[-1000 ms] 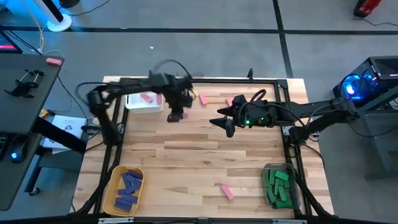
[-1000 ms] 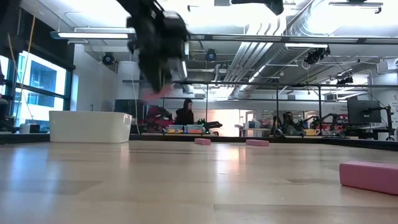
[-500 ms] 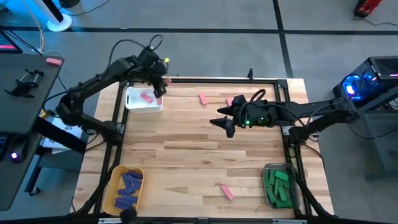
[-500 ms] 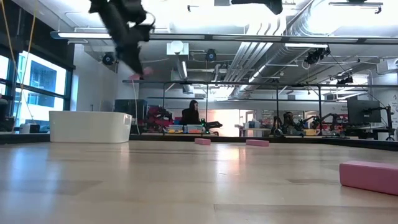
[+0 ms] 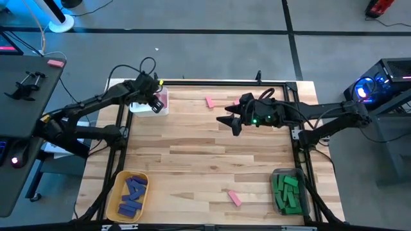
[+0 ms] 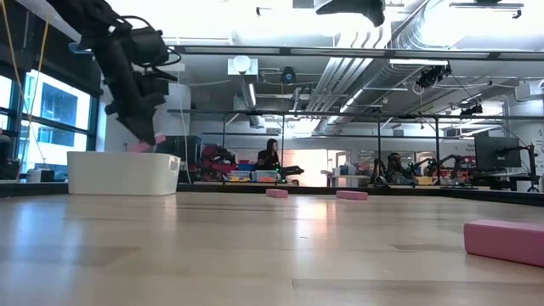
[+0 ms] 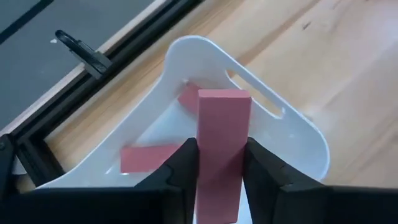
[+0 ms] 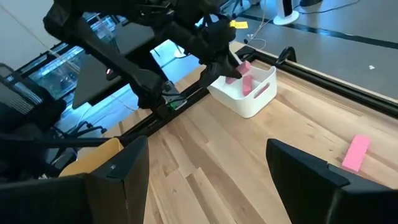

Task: Sort blocks
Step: Put the pink block into the white bin

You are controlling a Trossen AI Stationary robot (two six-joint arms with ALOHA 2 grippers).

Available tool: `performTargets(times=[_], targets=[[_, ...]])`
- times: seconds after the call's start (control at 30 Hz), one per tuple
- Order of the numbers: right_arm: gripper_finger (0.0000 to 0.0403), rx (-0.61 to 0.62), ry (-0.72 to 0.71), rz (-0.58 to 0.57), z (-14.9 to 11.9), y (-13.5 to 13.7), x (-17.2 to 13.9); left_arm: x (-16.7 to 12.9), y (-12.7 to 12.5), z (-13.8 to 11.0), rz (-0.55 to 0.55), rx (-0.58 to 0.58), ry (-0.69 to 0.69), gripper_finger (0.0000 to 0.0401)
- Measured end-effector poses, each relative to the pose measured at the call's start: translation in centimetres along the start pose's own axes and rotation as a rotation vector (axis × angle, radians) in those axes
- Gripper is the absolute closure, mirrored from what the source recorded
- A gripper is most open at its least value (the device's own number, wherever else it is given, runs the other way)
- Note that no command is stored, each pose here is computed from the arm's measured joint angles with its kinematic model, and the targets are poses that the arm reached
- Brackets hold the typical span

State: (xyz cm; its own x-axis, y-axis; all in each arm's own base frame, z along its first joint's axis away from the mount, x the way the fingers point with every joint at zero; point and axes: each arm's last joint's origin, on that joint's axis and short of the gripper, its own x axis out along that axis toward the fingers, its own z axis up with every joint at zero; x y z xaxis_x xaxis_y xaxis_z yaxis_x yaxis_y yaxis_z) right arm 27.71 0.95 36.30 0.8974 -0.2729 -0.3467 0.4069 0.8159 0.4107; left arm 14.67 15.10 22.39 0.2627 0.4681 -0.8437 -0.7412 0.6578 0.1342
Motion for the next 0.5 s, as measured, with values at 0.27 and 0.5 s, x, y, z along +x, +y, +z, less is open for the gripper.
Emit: performTargets(times=[0.27,0.5], targets=[[0.0147,0.048,0.005,0.006,0.12,-0.17,0.08,-0.01,0.05,-0.06,0.018,-0.013,0.007,0.0231],[0.0147,0.071,-0.005,0.019,0.2,-0.01,0.05,-0.76,-0.15,0.63,-0.081,-0.105,0.001,0.0173]])
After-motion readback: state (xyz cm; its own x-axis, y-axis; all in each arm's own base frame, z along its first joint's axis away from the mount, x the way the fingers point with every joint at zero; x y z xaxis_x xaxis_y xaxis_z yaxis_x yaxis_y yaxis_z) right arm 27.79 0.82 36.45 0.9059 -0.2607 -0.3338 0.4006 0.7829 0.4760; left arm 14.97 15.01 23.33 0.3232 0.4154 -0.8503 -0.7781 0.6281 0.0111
